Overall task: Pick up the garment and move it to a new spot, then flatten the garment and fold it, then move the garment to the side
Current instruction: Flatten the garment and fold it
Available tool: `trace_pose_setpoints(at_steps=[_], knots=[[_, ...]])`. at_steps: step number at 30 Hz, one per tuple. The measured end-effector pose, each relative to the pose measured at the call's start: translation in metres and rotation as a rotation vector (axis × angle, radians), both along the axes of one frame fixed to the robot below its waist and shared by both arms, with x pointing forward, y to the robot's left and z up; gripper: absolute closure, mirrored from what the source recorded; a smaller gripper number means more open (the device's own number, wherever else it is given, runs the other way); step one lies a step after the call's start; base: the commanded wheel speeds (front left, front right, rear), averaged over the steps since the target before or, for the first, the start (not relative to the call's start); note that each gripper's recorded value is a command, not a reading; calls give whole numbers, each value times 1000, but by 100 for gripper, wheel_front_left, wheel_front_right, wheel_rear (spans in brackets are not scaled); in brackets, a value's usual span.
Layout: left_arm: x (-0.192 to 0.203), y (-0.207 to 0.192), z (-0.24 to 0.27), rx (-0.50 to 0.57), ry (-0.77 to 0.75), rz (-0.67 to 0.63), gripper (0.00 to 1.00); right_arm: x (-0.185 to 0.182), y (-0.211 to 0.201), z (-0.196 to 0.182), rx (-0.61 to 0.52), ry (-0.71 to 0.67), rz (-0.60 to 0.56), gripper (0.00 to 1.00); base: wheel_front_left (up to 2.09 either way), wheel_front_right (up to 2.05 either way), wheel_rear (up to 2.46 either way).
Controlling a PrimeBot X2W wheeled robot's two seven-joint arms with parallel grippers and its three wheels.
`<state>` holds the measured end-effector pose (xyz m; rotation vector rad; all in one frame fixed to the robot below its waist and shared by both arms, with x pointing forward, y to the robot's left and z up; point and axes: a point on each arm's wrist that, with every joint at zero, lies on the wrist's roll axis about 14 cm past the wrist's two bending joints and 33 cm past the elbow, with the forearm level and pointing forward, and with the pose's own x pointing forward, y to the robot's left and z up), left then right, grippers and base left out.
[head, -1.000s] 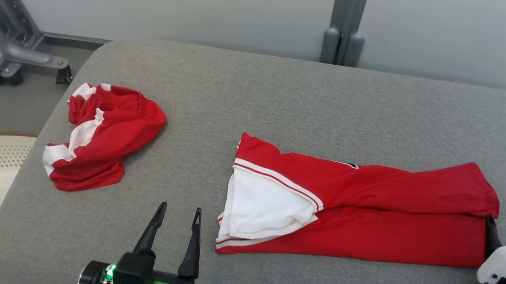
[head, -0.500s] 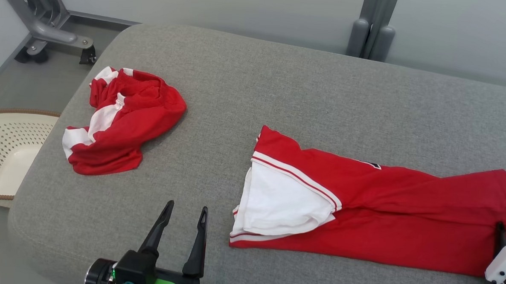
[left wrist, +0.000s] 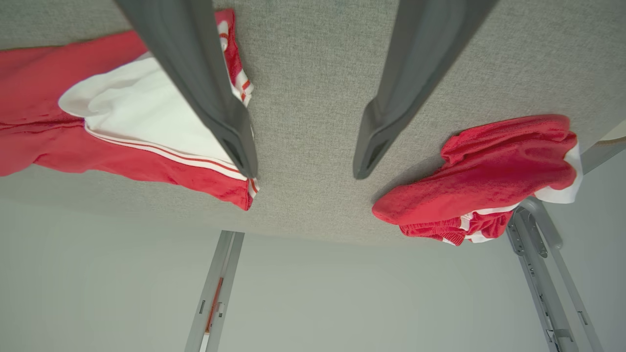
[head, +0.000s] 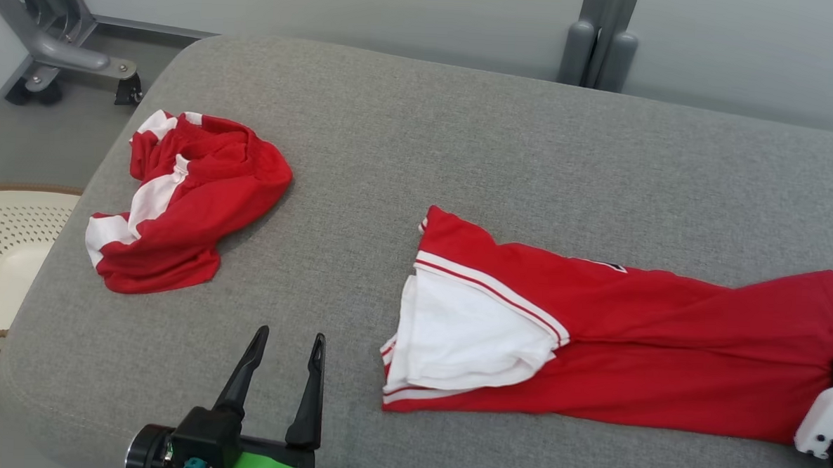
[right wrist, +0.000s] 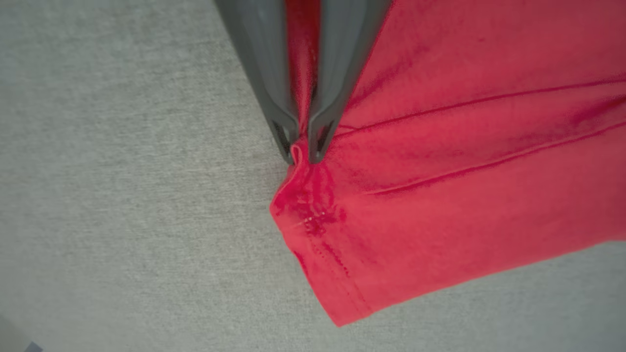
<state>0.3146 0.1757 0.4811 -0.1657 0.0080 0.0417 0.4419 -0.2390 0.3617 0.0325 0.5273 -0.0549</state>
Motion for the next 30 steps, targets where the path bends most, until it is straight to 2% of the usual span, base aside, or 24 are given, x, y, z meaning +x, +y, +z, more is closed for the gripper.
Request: trace_pose_setpoints(at_steps=[6, 10, 15, 19, 23, 30], knots=[[7, -2, 2, 1, -9, -13, 0, -2, -60, 19, -153, -31, -38, 100, 0, 0, 0], [12, -6, -1, 4, -2, -36, 0, 0, -104, 48, -291, -72, -57, 100, 0, 0, 0], [19, -12, -2, -1, -1, -66, 0, 8, -123, 81, -398, -132, -54, 100, 0, 0, 0], [23, -19, -3, 1, -2, -97, 0, 16, -111, 107, -439, -201, -37, 100, 0, 0, 0], [22, -25, 0, 0, -12, -116, 0, 19, -76, 132, -431, -279, -5, 100, 0, 0, 0], [15, -23, 2, 7, -20, -110, 0, 3, -4, 164, -399, -374, 88, 100, 0, 0, 0]])
